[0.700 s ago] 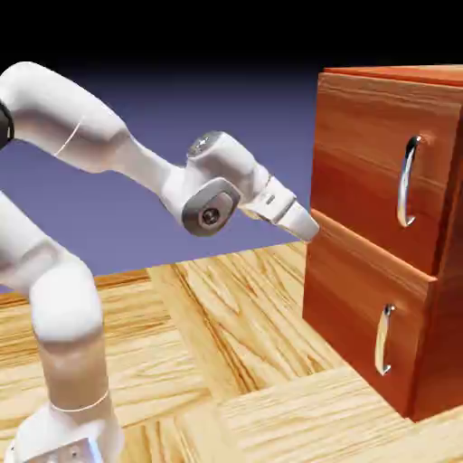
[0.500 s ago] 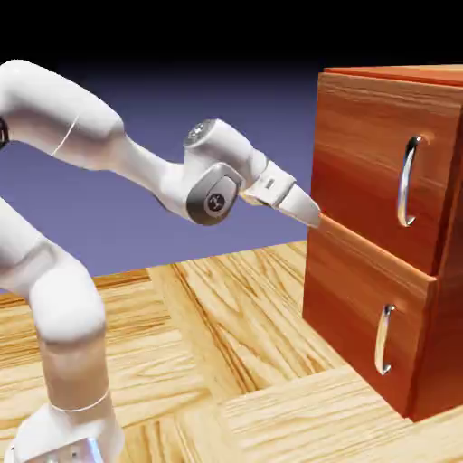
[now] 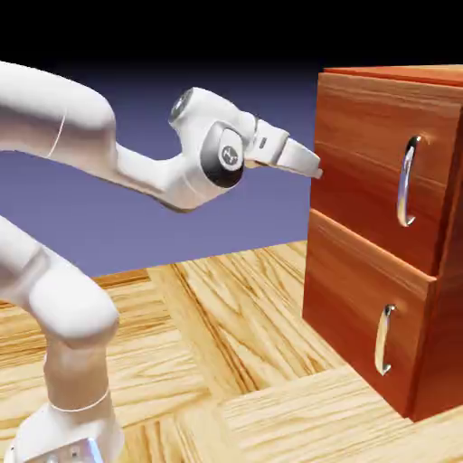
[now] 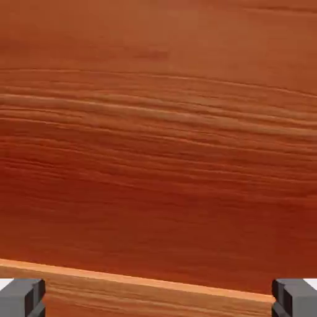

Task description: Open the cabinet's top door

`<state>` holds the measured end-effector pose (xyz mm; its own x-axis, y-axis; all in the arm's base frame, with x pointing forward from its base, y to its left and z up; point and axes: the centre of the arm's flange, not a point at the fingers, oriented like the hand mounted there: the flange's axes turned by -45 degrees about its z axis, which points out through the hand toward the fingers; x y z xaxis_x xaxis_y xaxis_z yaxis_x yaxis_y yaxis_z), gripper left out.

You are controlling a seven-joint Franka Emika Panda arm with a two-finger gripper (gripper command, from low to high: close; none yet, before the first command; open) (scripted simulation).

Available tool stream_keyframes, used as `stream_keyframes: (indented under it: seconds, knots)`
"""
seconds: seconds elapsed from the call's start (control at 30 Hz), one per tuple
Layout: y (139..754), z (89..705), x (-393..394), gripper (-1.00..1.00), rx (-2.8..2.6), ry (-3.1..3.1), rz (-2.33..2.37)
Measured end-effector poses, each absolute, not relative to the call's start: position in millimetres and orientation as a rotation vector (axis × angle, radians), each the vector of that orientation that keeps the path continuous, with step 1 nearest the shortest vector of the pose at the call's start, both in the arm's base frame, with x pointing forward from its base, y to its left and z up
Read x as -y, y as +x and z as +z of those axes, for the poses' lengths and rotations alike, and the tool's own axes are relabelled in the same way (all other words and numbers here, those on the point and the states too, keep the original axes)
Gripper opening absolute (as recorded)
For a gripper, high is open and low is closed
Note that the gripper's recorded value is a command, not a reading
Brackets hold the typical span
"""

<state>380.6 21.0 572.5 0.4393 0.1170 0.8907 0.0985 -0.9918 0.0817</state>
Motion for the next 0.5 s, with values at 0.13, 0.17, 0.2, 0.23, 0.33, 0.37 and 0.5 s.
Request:
stream_keyframes:
  seconds: [0.13, 0.17, 0.2, 0.23, 0.33, 0.37, 0.5]
  knots:
    - [378, 584, -15, 0.0, -0.197, 2.604, 1.715]
    - [377, 587, -13, 0.0, -0.195, 2.592, 1.733]
    - [377, 589, -11, 0.0, -0.194, 2.58, 1.751]
    - [376, 591, -8, 0.0, -0.192, 2.569, 1.768]
    - [376, 595, -1, 0.0, -0.184, 2.534, 1.82]
    - [376, 597, 2, 0.0, -0.181, 2.523, 1.837]
    - [377, 599, 15, 0.0, -0.166, 2.478, 1.902]
